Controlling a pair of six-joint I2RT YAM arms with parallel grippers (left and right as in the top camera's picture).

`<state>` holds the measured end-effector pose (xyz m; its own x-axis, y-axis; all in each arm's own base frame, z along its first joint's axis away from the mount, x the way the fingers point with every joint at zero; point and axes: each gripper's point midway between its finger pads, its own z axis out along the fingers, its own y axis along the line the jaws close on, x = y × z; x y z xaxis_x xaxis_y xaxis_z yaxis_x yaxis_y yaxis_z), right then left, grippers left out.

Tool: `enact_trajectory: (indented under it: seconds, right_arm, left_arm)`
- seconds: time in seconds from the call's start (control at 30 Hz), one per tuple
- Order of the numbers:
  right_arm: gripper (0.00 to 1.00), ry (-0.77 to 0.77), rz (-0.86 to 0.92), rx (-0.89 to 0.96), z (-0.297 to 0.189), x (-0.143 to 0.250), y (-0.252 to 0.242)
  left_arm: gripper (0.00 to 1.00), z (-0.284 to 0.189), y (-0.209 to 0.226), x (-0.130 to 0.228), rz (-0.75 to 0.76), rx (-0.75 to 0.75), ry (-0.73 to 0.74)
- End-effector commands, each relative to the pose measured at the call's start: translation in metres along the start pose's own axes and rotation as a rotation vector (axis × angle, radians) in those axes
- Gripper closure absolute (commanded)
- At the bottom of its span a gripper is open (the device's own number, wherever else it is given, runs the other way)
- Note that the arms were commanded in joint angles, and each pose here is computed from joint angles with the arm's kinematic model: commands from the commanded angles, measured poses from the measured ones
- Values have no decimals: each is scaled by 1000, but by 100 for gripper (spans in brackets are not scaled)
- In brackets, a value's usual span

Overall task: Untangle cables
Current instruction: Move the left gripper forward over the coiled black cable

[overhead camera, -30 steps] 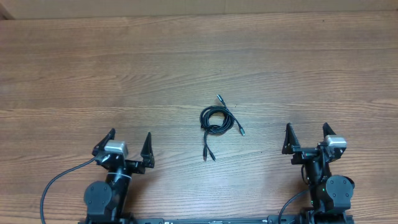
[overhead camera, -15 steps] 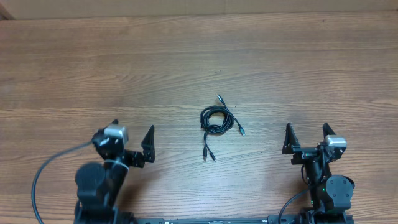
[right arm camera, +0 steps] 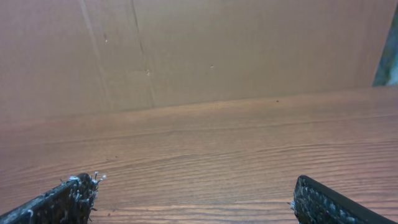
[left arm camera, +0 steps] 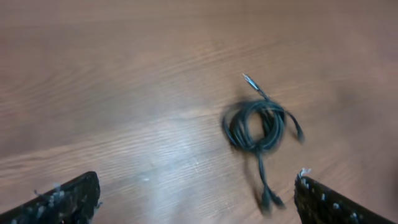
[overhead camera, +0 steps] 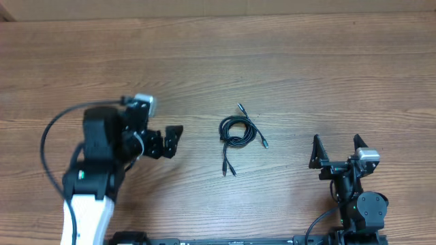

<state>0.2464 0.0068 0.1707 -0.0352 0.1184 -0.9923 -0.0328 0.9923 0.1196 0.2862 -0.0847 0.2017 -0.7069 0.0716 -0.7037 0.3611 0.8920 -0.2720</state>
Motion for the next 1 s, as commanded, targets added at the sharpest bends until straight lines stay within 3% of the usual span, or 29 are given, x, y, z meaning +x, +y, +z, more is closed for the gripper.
enact_trajectory:
  seconds: [0.0, 0.17, 0.53, 0.73, 0.97]
  right_arm:
    - [0, -8, 3, 15, 0, 1, -3]
    - [0, -8, 3, 15, 0, 1, -3]
    - [0, -9, 3, 15, 0, 1, -3]
    - [0, -8, 3, 15, 0, 1, -3]
    - [0, -8, 3, 14, 0, 1, -3]
  left_arm:
    - [1, 15, -27, -6, 105, 133, 83]
    - [0, 54, -54, 3, 118, 279, 170]
    - [0, 120, -41, 25, 9, 306, 278]
    - [19, 146, -41, 39, 155, 324, 300]
    - [35, 186, -57, 42, 332, 202, 275]
